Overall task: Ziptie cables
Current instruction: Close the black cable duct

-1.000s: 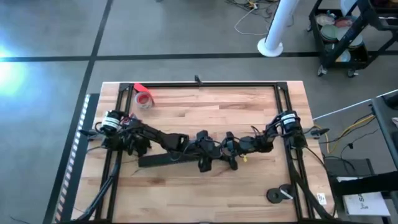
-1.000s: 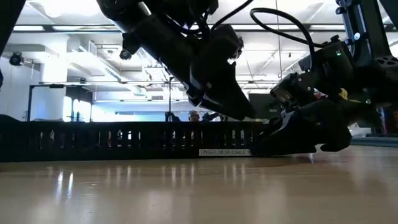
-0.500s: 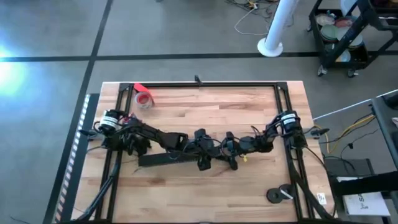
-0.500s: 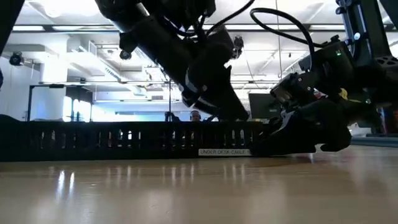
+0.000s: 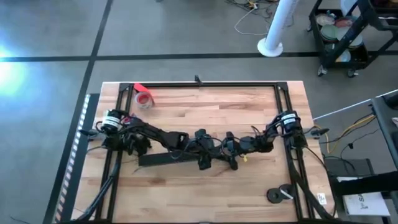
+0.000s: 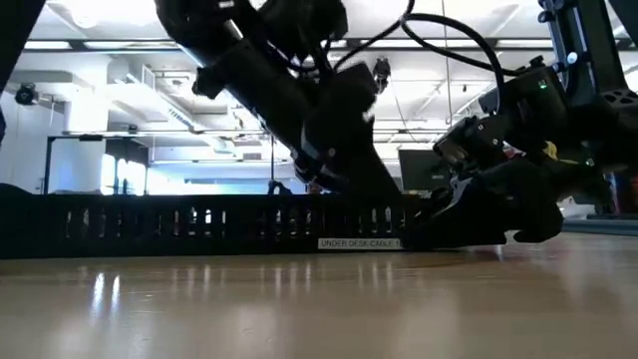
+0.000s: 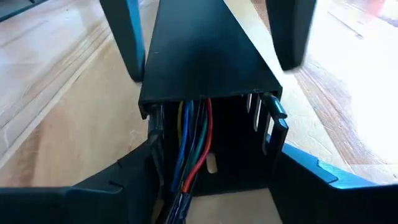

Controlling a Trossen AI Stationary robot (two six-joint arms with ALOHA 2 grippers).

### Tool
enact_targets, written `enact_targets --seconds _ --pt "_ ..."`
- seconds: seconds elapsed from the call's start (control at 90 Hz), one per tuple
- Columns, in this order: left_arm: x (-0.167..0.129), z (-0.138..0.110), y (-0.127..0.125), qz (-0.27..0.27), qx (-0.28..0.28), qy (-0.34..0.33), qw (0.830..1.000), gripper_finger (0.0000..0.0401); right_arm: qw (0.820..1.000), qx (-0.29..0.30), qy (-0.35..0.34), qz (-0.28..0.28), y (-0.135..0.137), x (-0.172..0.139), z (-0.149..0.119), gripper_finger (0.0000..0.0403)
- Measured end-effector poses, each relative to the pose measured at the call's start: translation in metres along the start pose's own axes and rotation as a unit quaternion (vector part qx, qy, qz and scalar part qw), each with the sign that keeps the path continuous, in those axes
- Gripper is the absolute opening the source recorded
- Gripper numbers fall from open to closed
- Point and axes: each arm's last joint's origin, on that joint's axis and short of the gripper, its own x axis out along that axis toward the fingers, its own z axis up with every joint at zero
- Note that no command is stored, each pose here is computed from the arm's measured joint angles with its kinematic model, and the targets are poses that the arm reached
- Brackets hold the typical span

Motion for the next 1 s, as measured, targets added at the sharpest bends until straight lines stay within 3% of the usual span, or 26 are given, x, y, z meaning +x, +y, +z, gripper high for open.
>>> enact_targets --seconds 0.811,1.0 --pt "0.004 0.002 0.000 -0.005 0.001 -0.010 1.000 0.0308 1.000 0.001 0.000 0.000 0.000 0.000 0.000 0.0235" --pt "0.004 0.007 0.001 -0.006 0.000 -0.037 0.999 0.0251 1.000 0.001 0.000 0.000 0.000 0.000 0.000 0.0233"
